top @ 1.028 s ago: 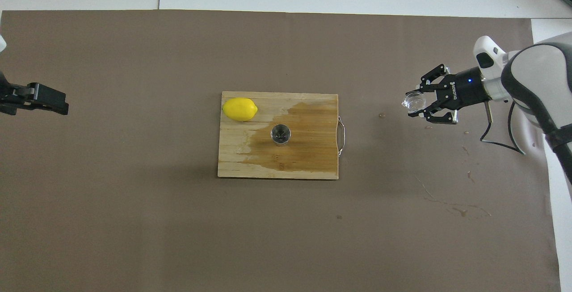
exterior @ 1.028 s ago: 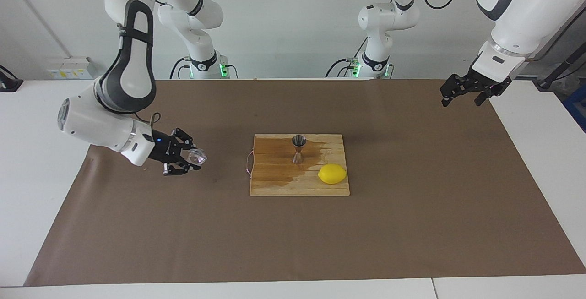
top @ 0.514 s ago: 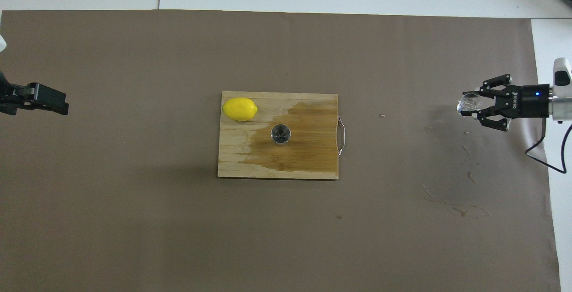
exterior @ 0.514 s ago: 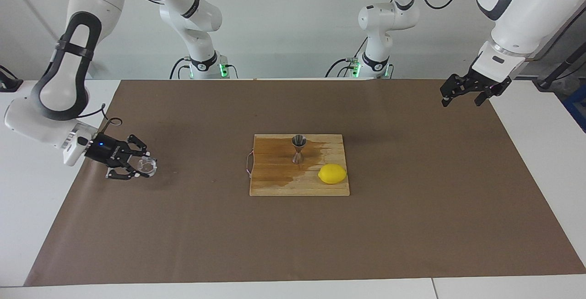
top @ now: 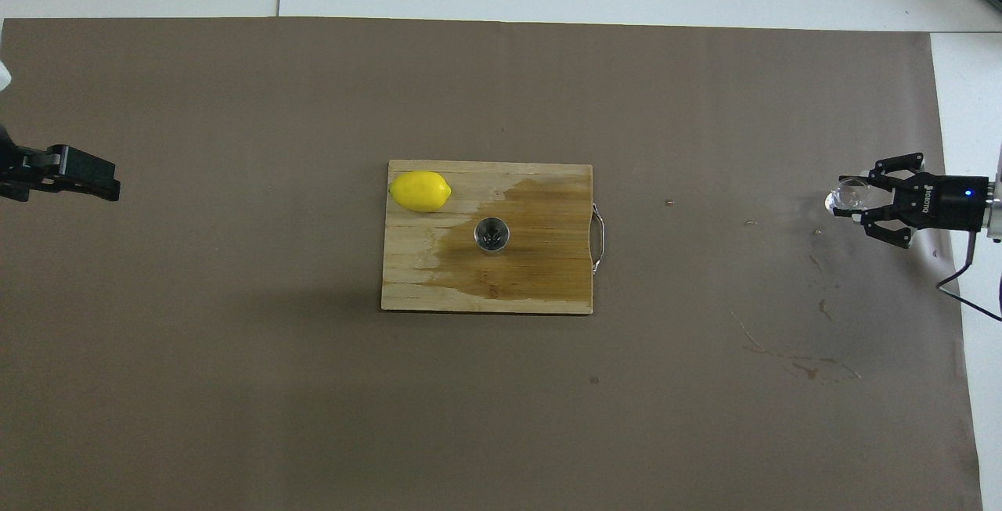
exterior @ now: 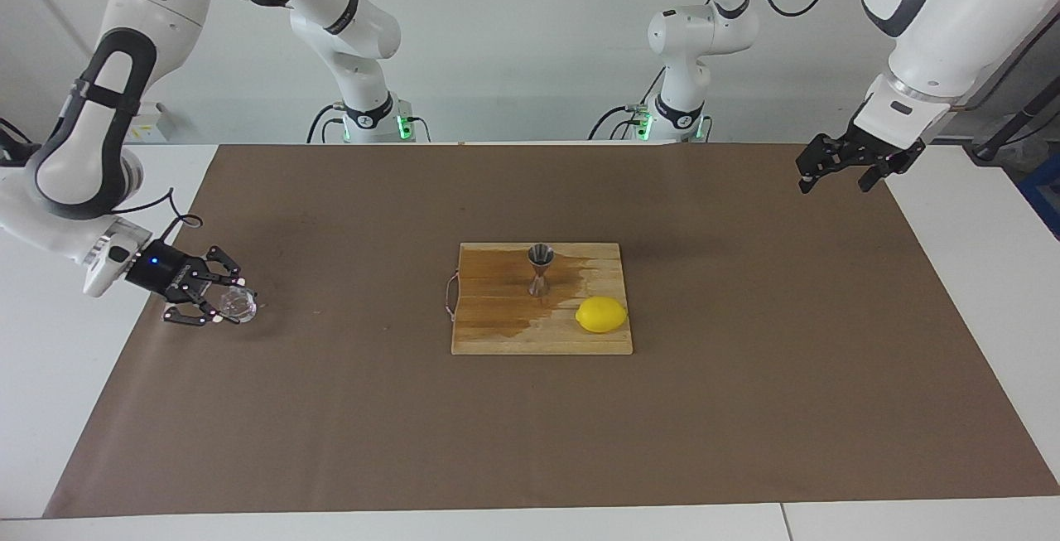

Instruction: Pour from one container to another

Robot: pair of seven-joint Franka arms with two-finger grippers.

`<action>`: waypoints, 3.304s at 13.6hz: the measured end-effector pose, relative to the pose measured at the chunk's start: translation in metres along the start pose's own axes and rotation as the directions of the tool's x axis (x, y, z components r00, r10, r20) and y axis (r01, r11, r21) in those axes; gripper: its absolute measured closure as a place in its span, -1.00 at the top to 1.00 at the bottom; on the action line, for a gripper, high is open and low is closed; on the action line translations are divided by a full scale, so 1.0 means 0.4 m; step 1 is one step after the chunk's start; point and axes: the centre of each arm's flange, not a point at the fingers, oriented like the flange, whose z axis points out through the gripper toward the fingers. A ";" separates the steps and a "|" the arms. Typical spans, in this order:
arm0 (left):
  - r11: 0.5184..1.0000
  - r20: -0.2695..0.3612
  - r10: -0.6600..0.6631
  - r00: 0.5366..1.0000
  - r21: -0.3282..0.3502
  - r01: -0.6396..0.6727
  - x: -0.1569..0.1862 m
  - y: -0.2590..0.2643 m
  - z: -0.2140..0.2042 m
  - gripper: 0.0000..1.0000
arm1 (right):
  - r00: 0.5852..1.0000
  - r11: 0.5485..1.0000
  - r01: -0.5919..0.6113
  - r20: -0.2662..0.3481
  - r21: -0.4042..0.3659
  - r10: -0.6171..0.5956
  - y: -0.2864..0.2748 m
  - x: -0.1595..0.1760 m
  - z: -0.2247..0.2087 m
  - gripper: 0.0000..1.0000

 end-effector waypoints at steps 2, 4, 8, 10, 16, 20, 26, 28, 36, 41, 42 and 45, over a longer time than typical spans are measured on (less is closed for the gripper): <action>1.000 0.000 0.000 1.000 0.000 0.000 0.000 0.000 0.000 1.00 | 0.999 1.000 0.021 -0.027 0.003 -0.021 -0.006 0.004 0.026 -0.01; 1.000 0.000 0.000 1.000 0.000 0.000 0.000 0.000 0.000 1.00 | 0.999 1.000 0.022 -0.050 0.010 -0.021 -0.017 0.004 0.056 -0.01; 1.000 0.000 0.000 1.000 0.000 0.000 0.000 0.000 0.000 1.00 | 0.994 0.999 0.029 -0.106 0.018 -0.027 -0.031 0.039 0.148 -0.01; 1.000 0.000 0.000 1.000 0.000 0.000 0.000 0.000 0.000 1.00 | 0.993 0.999 0.041 -0.108 0.035 -0.037 -0.036 0.055 0.180 -0.01; 1.000 0.000 0.000 1.000 0.000 0.000 0.000 0.000 0.000 1.00 | 0.985 0.990 0.109 -0.145 0.087 -0.096 -0.062 0.070 0.226 0.05; 1.000 0.000 0.000 1.000 0.000 0.000 0.000 0.000 0.000 1.00 | 0.982 0.988 0.119 -0.160 0.101 -0.101 -0.068 0.072 0.230 0.89; 1.000 0.000 0.000 1.000 0.000 0.000 0.000 0.000 0.000 1.00 | 0.988 0.995 0.061 -0.144 0.078 -0.049 -0.058 0.148 0.153 1.00; 1.000 0.000 0.000 1.000 0.000 0.000 0.000 0.000 0.000 1.00 | 0.998 0.998 -0.028 -0.062 0.051 0.031 -0.052 0.236 0.087 1.00; 1.000 0.000 0.000 1.000 0.000 0.000 0.000 0.000 0.000 1.00 | 0.842 0.907 -0.356 0.344 -0.224 0.415 -0.040 0.579 0.042 1.00; 1.000 0.000 0.000 1.000 0.000 0.000 0.000 0.000 0.000 1.00 | 0.603 0.676 -0.489 0.346 -0.550 0.718 -0.037 0.697 0.067 1.00; 1.000 0.000 0.000 1.000 0.000 0.000 0.000 0.000 0.000 1.00 | 0.546 0.600 -0.516 0.305 -0.611 0.780 -0.044 0.719 0.075 1.00; 1.000 0.000 0.000 1.000 0.000 0.000 0.000 0.000 0.000 1.00 | 0.388 0.363 -0.589 0.141 -0.722 0.911 -0.075 0.775 0.069 1.00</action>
